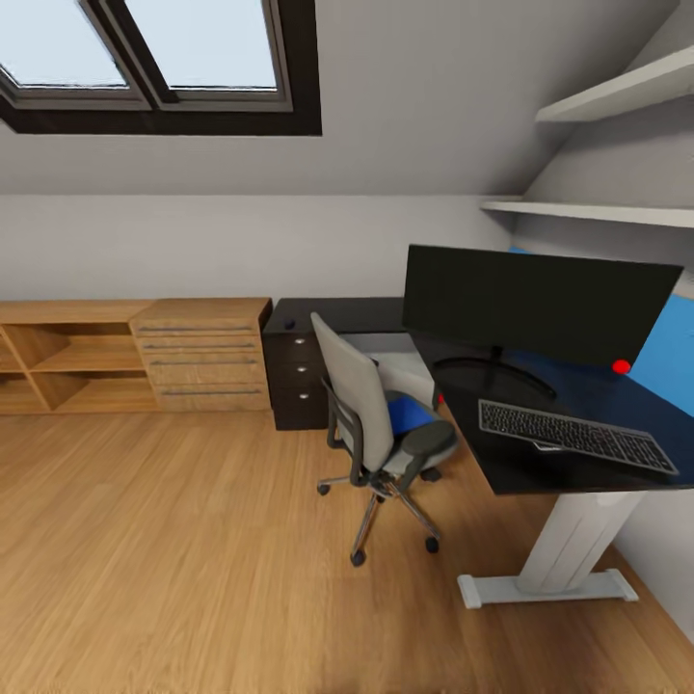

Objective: In the bedroom, organize the workspace by keeping the computer under the desk, ensuring the monitor is on the desk, placing the keyboard on the desk next to the monitor, placing the mouse on the desk next to the keyboard, moving the folder from the swivel chair onto the desk next to the mouse, stacking the notebook on top of the folder with the pen on top of the notebook, and positioning the swivel chair next to the desk.

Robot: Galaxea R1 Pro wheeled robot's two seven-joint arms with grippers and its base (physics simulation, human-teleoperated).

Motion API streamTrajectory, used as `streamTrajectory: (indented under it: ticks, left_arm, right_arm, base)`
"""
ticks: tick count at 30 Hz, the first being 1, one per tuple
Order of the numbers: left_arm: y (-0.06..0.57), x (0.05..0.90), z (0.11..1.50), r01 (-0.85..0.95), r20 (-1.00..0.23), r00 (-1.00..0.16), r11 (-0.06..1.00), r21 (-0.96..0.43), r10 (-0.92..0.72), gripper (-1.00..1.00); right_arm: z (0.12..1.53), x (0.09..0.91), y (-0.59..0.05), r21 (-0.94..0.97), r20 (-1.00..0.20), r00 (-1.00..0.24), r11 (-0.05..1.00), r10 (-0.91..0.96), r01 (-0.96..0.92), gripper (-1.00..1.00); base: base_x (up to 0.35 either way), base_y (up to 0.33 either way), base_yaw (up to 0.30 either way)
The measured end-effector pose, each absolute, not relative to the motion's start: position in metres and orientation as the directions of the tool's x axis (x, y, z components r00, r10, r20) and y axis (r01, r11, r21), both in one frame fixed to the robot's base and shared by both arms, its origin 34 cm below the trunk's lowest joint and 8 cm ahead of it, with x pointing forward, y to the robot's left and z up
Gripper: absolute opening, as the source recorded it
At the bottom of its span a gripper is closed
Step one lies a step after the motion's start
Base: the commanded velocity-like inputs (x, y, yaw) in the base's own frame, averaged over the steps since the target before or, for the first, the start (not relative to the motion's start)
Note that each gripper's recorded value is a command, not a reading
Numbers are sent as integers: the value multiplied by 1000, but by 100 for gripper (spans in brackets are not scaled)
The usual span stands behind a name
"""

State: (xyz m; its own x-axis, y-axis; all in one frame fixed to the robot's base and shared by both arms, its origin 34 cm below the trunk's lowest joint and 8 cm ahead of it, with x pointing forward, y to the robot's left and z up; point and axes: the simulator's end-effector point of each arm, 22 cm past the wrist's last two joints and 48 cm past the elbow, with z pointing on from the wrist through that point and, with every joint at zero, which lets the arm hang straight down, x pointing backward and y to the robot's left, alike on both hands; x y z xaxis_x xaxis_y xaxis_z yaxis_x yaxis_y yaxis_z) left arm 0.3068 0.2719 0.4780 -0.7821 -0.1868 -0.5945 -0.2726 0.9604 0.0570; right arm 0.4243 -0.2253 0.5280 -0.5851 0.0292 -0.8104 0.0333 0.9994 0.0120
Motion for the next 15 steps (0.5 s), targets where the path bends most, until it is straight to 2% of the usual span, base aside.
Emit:
streamTrajectory:
  ticks: [15]
  left_arm:
    - [276,305,452,-278,-595,-781,958,62,-188,100]
  right_arm:
    - [503,424,-241,-9,-817,-577,999,18,44,100]
  base:
    - [-8,0,0]
